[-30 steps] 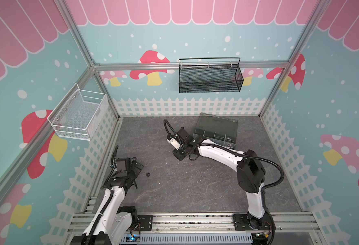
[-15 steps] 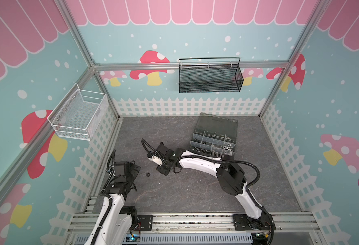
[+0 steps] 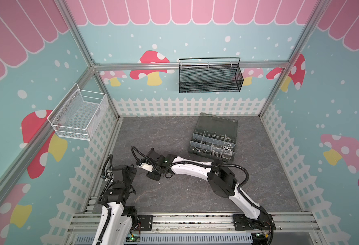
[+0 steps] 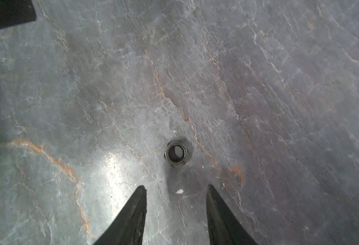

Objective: Sort the screws and nuts into containers
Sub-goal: 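Move the right gripper back toward the last black nut near the left gripper, then lower the right gripper and close it on the last black hex nut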

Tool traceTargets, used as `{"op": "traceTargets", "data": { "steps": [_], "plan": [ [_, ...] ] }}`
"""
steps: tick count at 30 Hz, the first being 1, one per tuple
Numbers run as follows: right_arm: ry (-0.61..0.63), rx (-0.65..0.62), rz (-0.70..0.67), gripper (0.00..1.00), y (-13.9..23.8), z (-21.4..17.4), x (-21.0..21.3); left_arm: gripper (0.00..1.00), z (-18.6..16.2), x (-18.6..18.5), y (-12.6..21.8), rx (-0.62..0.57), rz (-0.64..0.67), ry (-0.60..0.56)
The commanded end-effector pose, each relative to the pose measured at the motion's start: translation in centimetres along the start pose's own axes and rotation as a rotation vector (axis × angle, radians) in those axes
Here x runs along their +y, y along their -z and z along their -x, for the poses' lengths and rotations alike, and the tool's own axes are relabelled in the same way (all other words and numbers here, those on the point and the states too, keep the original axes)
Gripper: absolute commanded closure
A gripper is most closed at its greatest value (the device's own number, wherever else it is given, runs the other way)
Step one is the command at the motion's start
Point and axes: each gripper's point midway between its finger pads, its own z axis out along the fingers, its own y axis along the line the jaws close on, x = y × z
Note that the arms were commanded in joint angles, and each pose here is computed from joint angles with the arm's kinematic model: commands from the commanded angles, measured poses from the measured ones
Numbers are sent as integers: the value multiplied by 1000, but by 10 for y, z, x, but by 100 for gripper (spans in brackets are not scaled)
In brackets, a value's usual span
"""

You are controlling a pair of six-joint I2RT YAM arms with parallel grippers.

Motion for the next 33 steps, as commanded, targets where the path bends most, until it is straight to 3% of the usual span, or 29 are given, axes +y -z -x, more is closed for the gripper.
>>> {"op": "traceTargets", "data": {
  "steps": [1,22,33],
  "plan": [
    [40,-9,34,53,-12,3,8,0,1,13,-2,-17,47,31],
    [41,50,13,57,-47,-15,1,0,-3,12,-4,6,50,21],
    [-4,96,-3,65,-57,-30,-8,0,-5,11,-6,19,48,18]
  ]
}}
